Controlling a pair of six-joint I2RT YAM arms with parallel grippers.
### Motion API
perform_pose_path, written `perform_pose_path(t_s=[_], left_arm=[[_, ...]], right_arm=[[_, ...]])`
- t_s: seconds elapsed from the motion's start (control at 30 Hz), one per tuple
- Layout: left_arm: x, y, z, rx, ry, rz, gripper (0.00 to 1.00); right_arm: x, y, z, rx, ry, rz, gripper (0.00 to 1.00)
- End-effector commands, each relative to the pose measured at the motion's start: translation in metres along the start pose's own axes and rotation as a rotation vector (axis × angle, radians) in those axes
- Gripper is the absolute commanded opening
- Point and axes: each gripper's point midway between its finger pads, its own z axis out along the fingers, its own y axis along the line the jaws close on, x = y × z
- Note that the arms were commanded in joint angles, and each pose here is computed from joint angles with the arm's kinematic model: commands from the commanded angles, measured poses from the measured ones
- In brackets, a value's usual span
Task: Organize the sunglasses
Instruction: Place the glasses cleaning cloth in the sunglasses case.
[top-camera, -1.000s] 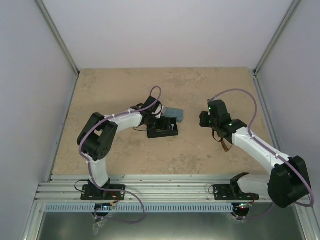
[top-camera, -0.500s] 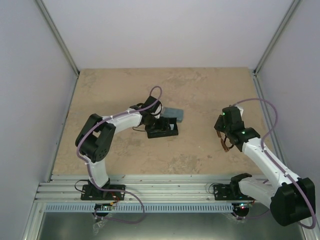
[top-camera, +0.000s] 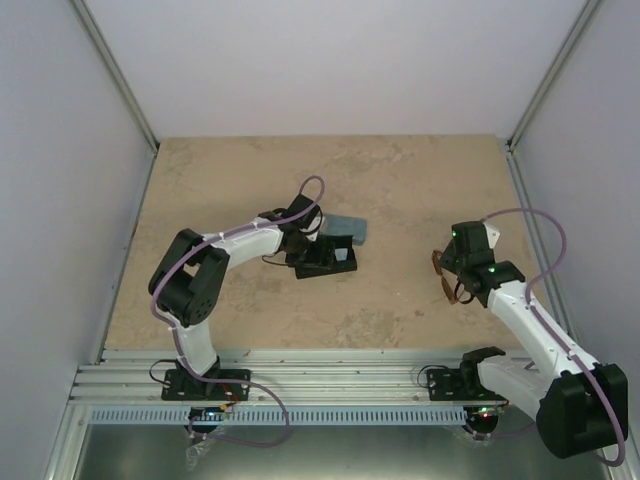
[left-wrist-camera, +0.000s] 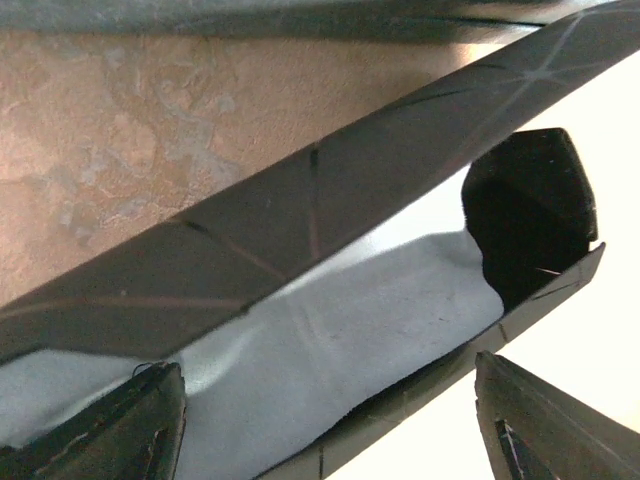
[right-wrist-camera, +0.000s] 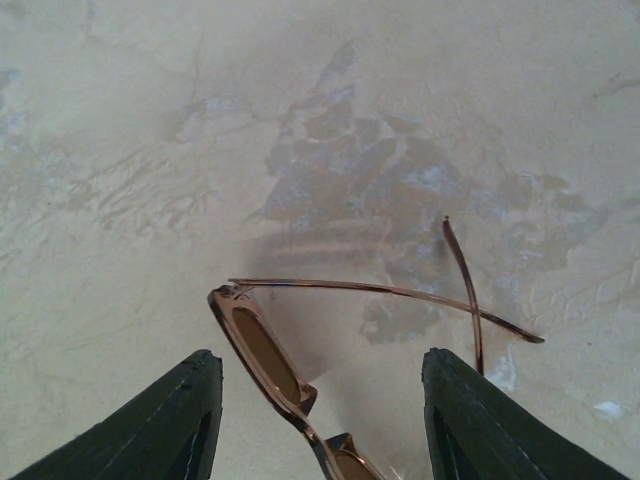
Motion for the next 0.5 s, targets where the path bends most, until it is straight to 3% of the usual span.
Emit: perform_pose_path(t_s=[0.0, 0.27, 0.47], left_arm=[[0.005, -0.002, 0.004, 0.000, 0.032, 0.018, 0.81], [-0.025, -0.021, -0.033, 0.015, -0.097, 0.034, 0.82], [-0.046, -0.038, -0.068, 0.066, -0.241, 0.002, 0.82]], right_arm=[[0.002, -0.017, 0.000, 0.059, -0.007, 0.038, 0.56], [0.014, -0.047, 0.004, 0.143, 0.027, 0.109, 0.57], [0.030, -0.061, 0.016, 0.137, 0.074, 0.145, 0.48]])
